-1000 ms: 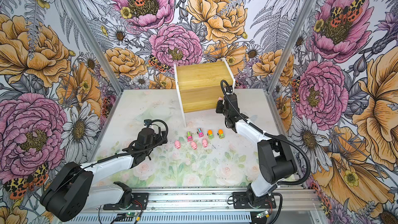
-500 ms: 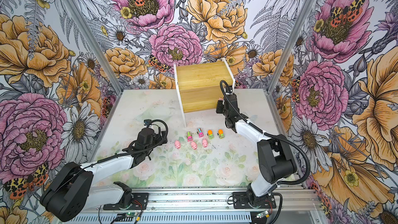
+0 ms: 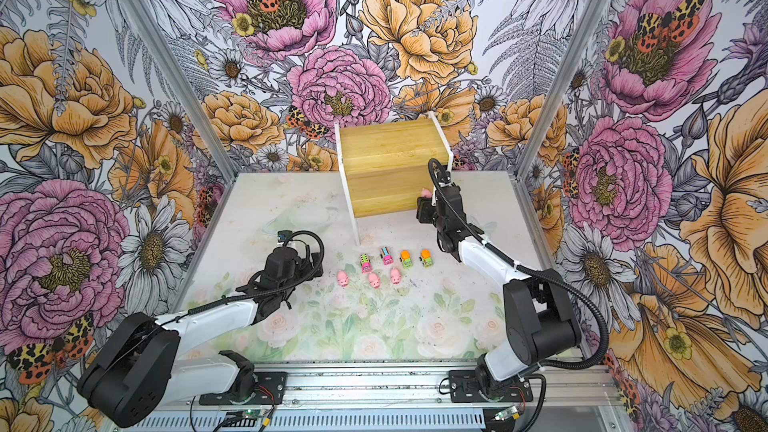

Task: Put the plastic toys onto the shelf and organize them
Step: 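Withdraw the right gripper from the shelf back over the toys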

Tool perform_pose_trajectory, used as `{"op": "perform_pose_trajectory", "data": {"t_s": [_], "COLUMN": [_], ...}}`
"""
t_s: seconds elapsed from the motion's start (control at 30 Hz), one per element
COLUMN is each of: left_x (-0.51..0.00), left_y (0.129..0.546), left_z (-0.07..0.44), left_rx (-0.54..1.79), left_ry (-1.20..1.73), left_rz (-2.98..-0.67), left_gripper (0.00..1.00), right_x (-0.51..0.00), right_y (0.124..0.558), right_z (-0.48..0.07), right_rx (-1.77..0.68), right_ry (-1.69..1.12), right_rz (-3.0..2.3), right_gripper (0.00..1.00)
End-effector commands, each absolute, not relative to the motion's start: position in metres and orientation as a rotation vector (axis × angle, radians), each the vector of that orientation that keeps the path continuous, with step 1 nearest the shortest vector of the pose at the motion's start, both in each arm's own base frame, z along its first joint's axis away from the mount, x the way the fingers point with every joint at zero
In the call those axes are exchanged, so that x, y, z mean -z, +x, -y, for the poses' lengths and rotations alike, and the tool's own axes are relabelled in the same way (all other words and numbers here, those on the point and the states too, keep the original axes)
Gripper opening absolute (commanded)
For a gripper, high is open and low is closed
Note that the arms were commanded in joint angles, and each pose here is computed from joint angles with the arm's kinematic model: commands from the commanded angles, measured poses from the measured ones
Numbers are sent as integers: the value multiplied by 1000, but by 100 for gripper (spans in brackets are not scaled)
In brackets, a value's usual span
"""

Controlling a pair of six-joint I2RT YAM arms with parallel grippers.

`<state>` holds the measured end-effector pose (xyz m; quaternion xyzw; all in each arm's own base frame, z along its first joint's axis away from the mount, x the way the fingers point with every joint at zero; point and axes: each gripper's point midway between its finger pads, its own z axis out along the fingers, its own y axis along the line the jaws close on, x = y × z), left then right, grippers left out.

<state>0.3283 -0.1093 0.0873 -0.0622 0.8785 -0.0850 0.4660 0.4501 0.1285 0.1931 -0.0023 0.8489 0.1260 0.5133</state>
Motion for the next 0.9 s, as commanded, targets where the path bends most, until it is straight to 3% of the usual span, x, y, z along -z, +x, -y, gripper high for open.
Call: {"op": "perform_pose_trajectory", "data": {"t_s": [0.0, 0.27, 0.57, 0.87], "left_x": [-89, -87, -85, -79], "left_y": [329, 330, 330, 330], "left_z": [108, 109, 115, 122], "left_rx": [223, 221, 242, 246], "left_ry": [-157, -153, -122, -93], "left_rz": [-2144, -2150, -2166, -2190], "left_gripper": [99, 99, 99, 99], "right_x": [-201, -195, -118, -67], "right_y": [432, 373, 303, 275], "right_z": [-131, -138, -170, -207], "right_rx": [-349, -491, -605, -615], "right_ry": [-44, -117, -163, -245], "right_rz": [-2040, -2045, -2148, -2223], "right_gripper": [64, 64, 59, 55]}}
